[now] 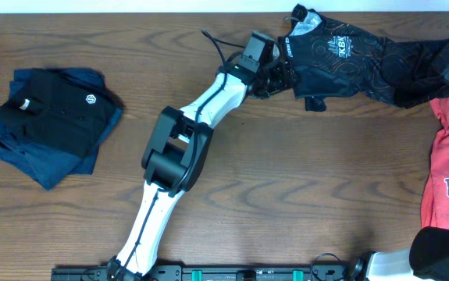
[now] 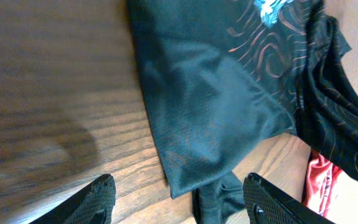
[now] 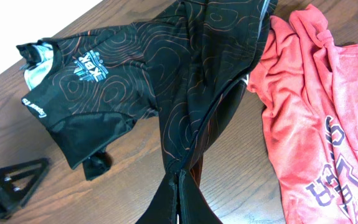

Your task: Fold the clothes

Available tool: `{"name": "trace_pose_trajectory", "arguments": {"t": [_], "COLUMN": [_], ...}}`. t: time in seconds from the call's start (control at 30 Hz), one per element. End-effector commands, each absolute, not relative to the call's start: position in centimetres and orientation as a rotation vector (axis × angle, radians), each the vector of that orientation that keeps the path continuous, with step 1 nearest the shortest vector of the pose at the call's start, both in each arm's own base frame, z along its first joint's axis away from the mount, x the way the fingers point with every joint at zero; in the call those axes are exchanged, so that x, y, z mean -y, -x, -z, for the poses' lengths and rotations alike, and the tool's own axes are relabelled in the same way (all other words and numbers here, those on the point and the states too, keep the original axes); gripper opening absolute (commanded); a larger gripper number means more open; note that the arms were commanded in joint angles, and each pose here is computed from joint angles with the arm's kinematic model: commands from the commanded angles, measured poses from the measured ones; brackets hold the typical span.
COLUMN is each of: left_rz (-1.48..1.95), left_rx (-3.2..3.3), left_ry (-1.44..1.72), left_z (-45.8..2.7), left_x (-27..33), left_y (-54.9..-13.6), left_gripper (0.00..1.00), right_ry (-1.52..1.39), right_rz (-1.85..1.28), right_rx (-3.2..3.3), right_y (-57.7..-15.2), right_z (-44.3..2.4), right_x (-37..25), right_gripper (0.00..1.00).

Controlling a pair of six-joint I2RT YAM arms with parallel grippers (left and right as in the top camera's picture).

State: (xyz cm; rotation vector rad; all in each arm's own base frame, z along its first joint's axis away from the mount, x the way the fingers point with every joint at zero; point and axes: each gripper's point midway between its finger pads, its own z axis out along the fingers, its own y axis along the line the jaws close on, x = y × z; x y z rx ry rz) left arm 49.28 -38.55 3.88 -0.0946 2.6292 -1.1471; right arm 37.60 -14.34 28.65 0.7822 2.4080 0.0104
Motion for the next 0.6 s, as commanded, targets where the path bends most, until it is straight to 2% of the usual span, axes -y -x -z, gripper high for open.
{"name": "trace_pose_trajectory", "arguments": {"t": [0.0, 0.57], "left_rz": [1.182, 1.349], "left_rx": [-2.686, -2.646], "left_ry": [0.199, 0.459], "left_z": [-1.6, 1.5], "left_x": [39.1, 42.9], "left_y": [-48.5, -48.4], "left_gripper": [0.68, 0.67], "right_ry": [-0.759, -0.76], "right_rz": [0.002, 0.001], "right_rx": [-2.407, -2.411], "right_y": [-37.5, -37.5], "right_z": [-29.0, -28.9], "right_x": [14.2, 14.1], "right_gripper": [0.01, 0.01]}}
